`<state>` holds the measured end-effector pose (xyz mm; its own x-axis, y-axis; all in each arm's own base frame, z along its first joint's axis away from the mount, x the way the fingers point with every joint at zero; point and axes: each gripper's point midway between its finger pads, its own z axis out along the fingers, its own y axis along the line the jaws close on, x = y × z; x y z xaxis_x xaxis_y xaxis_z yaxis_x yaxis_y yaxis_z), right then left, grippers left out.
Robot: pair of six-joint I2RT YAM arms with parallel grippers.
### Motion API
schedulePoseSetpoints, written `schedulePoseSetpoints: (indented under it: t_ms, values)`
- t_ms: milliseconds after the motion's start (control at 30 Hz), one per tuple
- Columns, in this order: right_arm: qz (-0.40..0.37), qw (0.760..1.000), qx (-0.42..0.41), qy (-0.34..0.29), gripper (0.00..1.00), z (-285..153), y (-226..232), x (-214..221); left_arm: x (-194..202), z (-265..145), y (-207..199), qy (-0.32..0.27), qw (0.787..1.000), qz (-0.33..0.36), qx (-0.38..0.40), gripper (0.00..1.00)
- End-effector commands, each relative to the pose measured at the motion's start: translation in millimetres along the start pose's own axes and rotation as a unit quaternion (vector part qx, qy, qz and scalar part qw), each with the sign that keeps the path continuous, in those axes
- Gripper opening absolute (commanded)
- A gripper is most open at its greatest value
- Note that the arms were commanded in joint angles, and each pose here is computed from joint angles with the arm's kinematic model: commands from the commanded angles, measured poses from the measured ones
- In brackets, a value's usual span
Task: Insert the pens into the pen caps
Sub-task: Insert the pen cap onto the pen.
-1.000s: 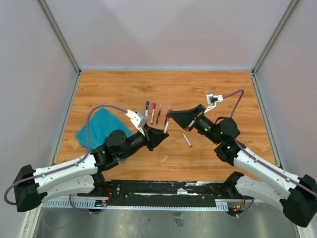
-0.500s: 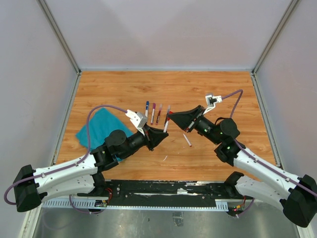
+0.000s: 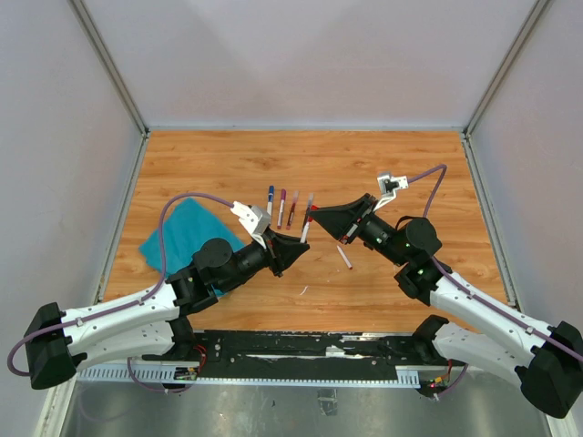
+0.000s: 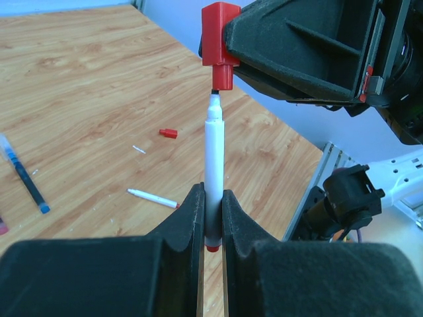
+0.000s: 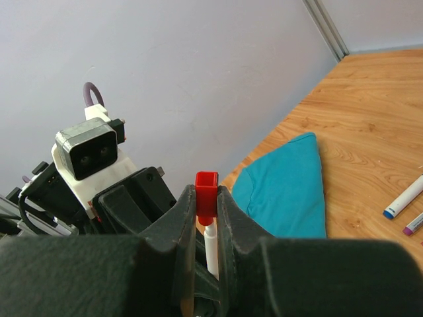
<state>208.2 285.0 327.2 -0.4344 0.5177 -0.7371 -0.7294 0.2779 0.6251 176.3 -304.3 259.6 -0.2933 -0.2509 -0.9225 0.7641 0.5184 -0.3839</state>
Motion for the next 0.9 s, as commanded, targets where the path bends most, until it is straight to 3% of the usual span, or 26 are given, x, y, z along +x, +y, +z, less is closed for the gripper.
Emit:
schedulePoseSetpoints:
  t_ms: [0, 867]
  values:
    - [-0.016, 1.0, -0.018, 0.005, 0.01, -1.8, 3.5, 1.6, -16.3, 0.1, -6.1, -0.023, 1.0, 0.006, 0.006, 0.0]
    - [-0.045, 0.998, -0.01, 0.04, 0.01, 2.2, -12.1, 27.6, -15.8, -0.5, -5.6, -0.024, 1.0, 0.004, 0.005, 0.01]
